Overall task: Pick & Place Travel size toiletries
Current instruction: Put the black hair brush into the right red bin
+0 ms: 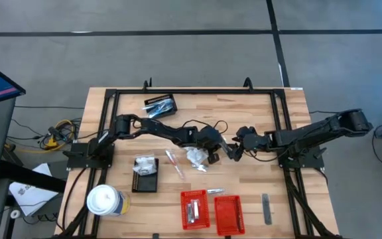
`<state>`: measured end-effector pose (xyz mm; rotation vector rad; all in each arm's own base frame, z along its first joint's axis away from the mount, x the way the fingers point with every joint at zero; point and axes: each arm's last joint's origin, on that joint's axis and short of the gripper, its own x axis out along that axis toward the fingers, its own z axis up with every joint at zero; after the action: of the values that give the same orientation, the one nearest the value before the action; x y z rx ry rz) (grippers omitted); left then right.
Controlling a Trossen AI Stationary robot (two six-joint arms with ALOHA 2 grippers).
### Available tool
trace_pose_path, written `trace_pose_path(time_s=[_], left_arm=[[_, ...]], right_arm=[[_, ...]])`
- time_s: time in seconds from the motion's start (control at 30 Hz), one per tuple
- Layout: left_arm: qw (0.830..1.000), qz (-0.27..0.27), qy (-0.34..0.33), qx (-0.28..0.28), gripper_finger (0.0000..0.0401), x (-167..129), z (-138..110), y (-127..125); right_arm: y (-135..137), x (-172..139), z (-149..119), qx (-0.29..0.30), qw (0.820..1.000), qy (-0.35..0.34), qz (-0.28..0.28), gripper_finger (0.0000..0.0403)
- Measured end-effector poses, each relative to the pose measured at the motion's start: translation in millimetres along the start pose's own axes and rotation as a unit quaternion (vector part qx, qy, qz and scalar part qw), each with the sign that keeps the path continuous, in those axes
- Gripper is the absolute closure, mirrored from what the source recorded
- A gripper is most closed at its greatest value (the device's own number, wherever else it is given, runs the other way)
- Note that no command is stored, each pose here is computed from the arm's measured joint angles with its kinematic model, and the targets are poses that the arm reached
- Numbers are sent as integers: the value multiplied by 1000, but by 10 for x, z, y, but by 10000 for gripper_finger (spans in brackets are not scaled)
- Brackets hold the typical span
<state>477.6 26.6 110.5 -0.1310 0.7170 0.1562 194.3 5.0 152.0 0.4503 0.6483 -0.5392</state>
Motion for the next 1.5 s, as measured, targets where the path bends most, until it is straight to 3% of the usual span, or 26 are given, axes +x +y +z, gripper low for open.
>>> trace_pose_path(time_s=[0.17, 0.47, 0.9, 1.5], left_arm=[[999, -7, -43, -1, 400, -60, 214, -35], [1000, 8, -18, -9, 400, 72, 101, 106], [1000, 6, 5, -13, 400, 126, 2, 47], [999, -1, -43, -1, 400, 54, 109, -29]], right_arm=[[-17, 0, -21, -4, 1000, 10, -8, 209], [-20, 0, -24, -5, 1000, 11, -11, 214], [-29, 1, -44, 13, 1000, 20, -16, 209], [-36, 1, -52, 14, 999, 23, -20, 204]])
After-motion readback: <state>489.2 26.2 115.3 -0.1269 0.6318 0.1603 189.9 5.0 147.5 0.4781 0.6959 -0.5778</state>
